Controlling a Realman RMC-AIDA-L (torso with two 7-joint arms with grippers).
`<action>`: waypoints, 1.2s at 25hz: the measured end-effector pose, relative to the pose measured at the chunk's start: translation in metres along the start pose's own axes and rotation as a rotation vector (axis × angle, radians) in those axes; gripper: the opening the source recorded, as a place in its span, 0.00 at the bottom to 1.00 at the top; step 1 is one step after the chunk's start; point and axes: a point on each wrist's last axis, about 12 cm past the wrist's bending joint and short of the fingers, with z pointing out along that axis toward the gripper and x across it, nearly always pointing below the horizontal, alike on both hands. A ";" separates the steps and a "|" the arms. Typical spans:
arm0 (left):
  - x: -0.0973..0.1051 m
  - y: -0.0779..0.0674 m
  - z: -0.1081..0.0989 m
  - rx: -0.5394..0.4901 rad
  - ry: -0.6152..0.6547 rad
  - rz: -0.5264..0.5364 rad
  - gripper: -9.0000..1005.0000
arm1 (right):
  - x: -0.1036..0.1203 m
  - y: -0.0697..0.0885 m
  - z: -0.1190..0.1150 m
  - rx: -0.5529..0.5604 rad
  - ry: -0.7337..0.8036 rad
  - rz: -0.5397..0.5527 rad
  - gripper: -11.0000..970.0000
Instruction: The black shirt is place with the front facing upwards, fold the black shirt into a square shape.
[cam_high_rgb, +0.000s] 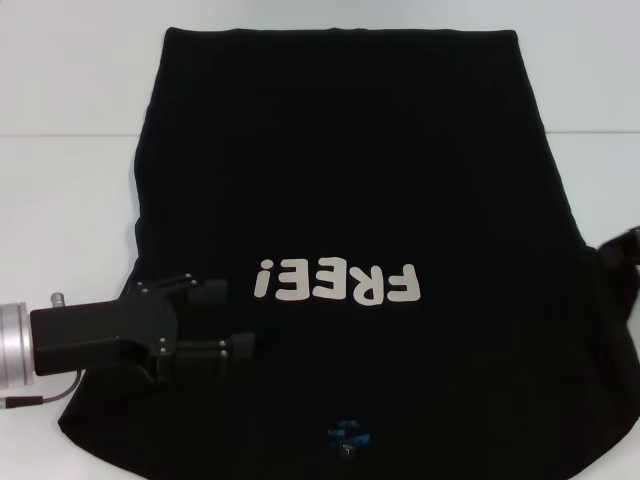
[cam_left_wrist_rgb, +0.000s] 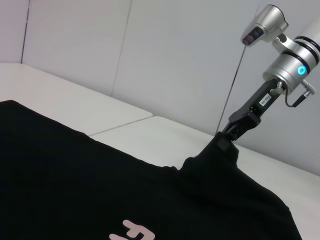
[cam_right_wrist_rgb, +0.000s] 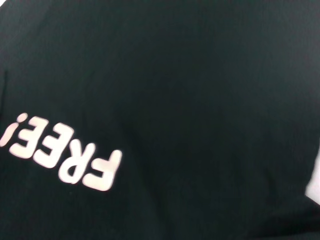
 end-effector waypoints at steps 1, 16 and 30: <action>0.000 0.000 0.000 -0.001 0.000 -0.001 0.88 | -0.004 0.005 0.004 -0.002 0.007 -0.020 0.03; 0.001 0.000 0.000 -0.001 0.001 -0.003 0.88 | -0.035 0.065 0.045 0.004 0.076 -0.263 0.03; 0.002 0.001 0.001 -0.018 -0.007 -0.019 0.88 | -0.031 0.094 0.062 -0.227 0.057 -0.367 0.12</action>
